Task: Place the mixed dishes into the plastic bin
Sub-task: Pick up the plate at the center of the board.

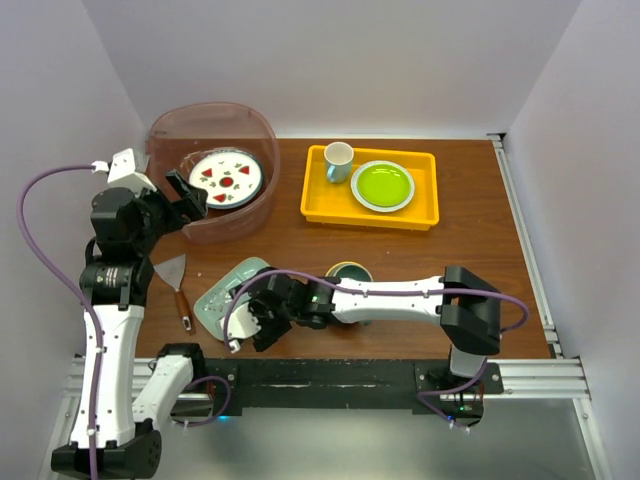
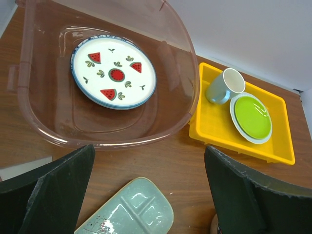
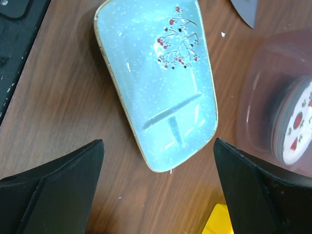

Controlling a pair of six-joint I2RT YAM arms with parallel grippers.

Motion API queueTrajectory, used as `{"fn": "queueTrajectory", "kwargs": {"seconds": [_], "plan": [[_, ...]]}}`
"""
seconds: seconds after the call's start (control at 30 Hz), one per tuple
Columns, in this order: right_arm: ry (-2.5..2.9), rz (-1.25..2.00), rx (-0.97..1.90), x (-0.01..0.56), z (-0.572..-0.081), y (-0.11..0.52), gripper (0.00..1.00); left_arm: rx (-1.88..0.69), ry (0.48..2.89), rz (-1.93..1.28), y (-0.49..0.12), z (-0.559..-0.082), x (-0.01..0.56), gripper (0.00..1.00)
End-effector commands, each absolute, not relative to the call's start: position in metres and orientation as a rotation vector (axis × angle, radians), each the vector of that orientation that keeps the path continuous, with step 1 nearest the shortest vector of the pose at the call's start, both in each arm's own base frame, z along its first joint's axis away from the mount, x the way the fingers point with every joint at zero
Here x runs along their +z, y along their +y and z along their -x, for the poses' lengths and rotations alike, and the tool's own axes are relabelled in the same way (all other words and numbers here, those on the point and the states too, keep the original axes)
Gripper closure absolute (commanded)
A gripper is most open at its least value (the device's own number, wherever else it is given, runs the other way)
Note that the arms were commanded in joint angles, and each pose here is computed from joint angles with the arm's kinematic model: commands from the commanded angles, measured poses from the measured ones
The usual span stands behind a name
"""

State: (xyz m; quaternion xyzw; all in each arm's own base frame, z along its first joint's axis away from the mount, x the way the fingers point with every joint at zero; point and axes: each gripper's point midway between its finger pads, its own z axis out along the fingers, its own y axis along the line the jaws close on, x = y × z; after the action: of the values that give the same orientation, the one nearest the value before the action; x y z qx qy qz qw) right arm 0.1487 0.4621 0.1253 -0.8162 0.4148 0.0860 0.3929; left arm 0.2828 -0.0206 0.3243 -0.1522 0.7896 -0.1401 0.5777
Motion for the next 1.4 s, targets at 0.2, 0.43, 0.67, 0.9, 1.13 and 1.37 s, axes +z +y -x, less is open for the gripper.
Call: {"fn": "queueTrajectory", "kwargs": {"seconds": [0.2,0.43,0.67,0.9,1.13,1.37], "plan": [[0.881,2.151,0.225,0.108,-0.141,0.478,0.02,-0.236,1.808,0.324,-0.009,-0.27,0.333,0.0],[0.844,2.182,0.202,0.09,-0.144,0.485,0.04,-0.217,1.799,0.324,-0.006,-0.268,0.337,0.0],[0.863,2.176,0.165,0.065,-0.152,0.495,0.16,-0.223,1.795,0.328,-0.007,-0.264,0.338,0.0],[0.852,2.19,0.138,0.044,-0.157,0.503,0.36,-0.223,1.79,0.332,-0.006,-0.26,0.34,0.0],[0.827,2.233,0.117,0.021,-0.157,0.5,0.61,-0.23,1.791,0.326,-0.008,-0.261,0.34,0.0],[0.826,2.248,0.125,0.018,-0.155,0.499,0.98,-0.234,1.797,0.313,-0.009,-0.26,0.337,0.0]]}}
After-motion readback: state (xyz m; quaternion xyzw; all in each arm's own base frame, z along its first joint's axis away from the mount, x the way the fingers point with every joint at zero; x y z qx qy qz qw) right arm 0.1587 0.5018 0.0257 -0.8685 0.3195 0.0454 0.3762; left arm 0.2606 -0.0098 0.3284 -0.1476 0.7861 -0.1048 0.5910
